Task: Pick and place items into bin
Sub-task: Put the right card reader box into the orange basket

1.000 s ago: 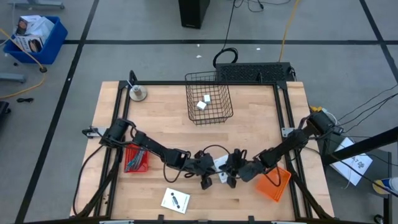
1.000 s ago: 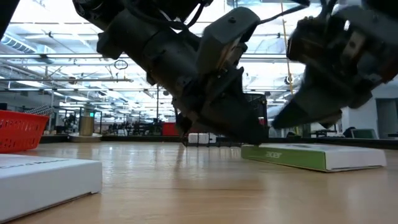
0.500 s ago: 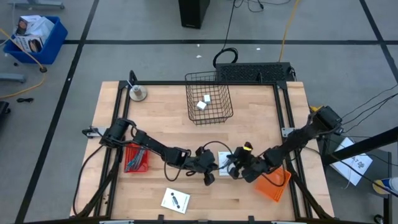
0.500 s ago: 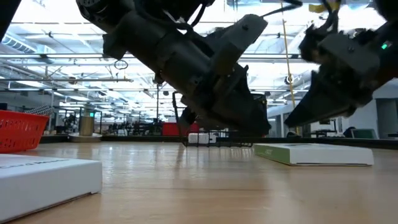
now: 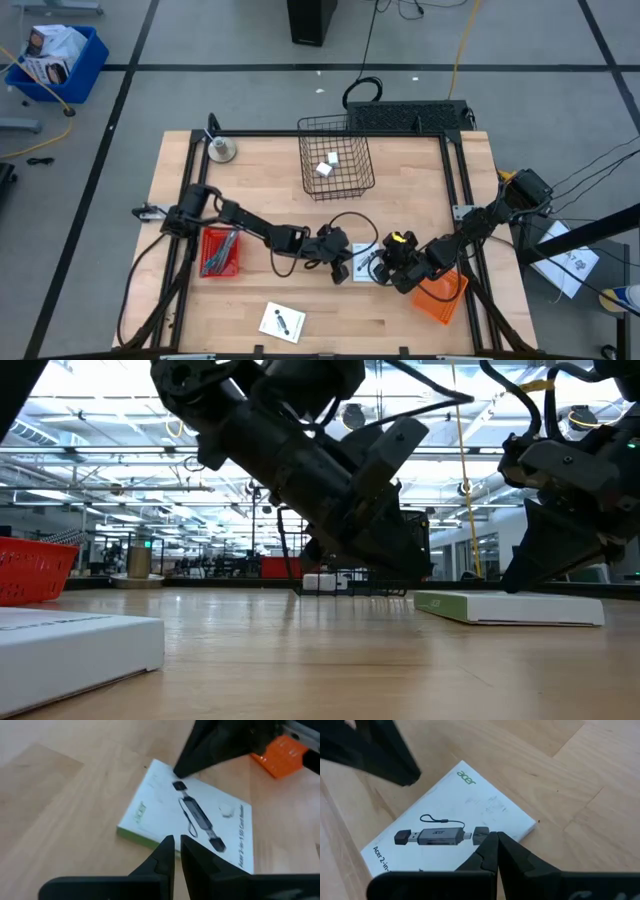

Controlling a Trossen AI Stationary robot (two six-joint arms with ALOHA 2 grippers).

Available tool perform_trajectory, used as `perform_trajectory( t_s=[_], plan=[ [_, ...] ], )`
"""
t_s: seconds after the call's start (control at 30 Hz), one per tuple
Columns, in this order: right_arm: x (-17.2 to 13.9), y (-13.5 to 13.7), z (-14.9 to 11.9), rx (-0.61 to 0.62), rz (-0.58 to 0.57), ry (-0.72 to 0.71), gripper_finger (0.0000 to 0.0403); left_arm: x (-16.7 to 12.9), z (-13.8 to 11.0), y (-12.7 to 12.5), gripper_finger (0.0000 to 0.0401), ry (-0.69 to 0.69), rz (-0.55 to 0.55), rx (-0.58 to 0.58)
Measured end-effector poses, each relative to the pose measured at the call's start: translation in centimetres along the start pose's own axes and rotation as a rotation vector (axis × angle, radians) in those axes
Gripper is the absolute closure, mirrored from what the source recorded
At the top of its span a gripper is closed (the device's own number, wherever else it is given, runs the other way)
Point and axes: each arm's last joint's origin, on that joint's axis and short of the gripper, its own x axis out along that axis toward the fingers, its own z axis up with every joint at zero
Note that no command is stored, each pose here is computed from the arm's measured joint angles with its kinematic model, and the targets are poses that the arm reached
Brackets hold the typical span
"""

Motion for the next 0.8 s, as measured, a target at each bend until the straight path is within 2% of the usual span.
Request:
perform_trajectory(
  t_s=[0.17, 0.37, 0.5, 0.67, 0.8],
  plan=[
    [-0.7, 0.6, 0.0, -0.043, -0.010, 0.006, 0.0403, 0.1, 0.2, 0.2, 0.0366, -0.007, -0.005, -0.001],
    [-2.6, 1.8, 0.6, -0.065, -0.112, -0.004, 0.0403, 0.1, 0.3, 0.1, 0.0366, -0.016, -0.014, 0.008],
    [-3.0, 2.3, 0.9, -0.084, -0.108, -0.051, 0.0403, 0.1, 0.4, 0.1, 0.0366, -0.022, -0.017, 0.010],
    [-2.3, 1.5, 0.1, -0.043, -0.202, 0.074, 0.0403, 0.1, 0.6, 0.2, 0.0366, -0.035, -0.020, 0.021],
    [-1.2, 1.8, -0.2, -0.014, -0.198, 0.139, 0.0403, 0.1, 0.6, 0.2, 0.0366, -0.035, -0.019, 0.025]
  ],
)
